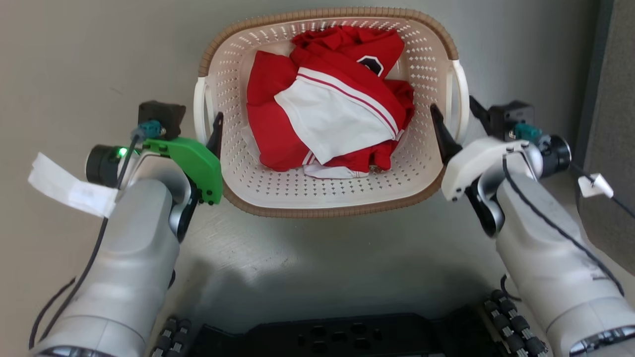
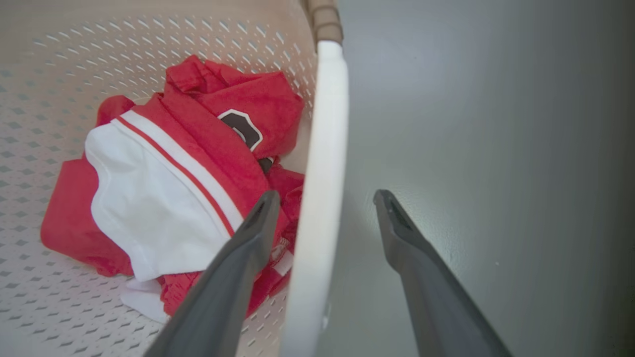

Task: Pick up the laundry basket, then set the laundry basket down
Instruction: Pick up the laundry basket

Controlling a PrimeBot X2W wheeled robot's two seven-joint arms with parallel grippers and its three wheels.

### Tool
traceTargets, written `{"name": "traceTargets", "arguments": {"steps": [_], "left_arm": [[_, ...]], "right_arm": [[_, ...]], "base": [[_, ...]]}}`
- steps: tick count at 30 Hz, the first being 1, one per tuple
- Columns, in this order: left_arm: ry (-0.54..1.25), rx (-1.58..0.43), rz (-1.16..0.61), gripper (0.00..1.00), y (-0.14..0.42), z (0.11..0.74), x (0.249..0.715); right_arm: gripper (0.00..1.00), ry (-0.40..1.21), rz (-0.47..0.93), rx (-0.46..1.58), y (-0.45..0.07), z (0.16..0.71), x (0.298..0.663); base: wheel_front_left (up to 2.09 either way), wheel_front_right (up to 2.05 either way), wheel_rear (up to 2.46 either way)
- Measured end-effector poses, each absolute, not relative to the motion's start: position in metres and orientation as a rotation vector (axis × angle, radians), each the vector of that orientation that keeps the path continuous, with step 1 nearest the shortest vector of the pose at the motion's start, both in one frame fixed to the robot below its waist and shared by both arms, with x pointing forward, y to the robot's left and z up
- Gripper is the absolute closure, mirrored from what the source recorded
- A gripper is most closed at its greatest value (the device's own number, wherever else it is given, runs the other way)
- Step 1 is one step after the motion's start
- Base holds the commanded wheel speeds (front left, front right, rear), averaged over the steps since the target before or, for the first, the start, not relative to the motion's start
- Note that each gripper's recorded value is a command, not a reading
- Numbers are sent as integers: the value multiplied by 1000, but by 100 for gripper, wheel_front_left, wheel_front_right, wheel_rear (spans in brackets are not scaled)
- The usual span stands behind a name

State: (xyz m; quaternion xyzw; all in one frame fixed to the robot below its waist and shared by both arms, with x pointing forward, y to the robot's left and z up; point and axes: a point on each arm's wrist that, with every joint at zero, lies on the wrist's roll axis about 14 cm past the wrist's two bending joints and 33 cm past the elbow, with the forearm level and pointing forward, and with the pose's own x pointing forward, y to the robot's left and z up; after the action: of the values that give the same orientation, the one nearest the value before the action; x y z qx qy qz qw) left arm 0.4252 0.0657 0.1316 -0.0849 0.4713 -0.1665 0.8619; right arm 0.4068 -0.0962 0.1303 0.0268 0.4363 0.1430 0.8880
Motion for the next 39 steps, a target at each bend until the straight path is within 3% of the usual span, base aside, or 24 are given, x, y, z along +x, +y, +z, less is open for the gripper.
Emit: {"name": "traceTargets", "arguments": {"steps": [6, 7, 8, 39], "left_arm": [[1014, -174, -359, 0, 64, 124, 430], [1023, -172, -361, 68, 64, 123, 430], [1036, -172, -362, 100, 63, 122, 429], [1144, -259, -363, 100, 44, 141, 411]], "right_arm": [[0, 906, 281, 58, -100, 126, 417], [67, 909, 277, 60, -100, 125, 418], [100, 913, 273, 63, -101, 124, 417], [100, 980, 278, 89, -98, 140, 402]], "base": [[0, 0, 0], [0, 0, 0], [0, 0, 0], [0, 0, 0]]}}
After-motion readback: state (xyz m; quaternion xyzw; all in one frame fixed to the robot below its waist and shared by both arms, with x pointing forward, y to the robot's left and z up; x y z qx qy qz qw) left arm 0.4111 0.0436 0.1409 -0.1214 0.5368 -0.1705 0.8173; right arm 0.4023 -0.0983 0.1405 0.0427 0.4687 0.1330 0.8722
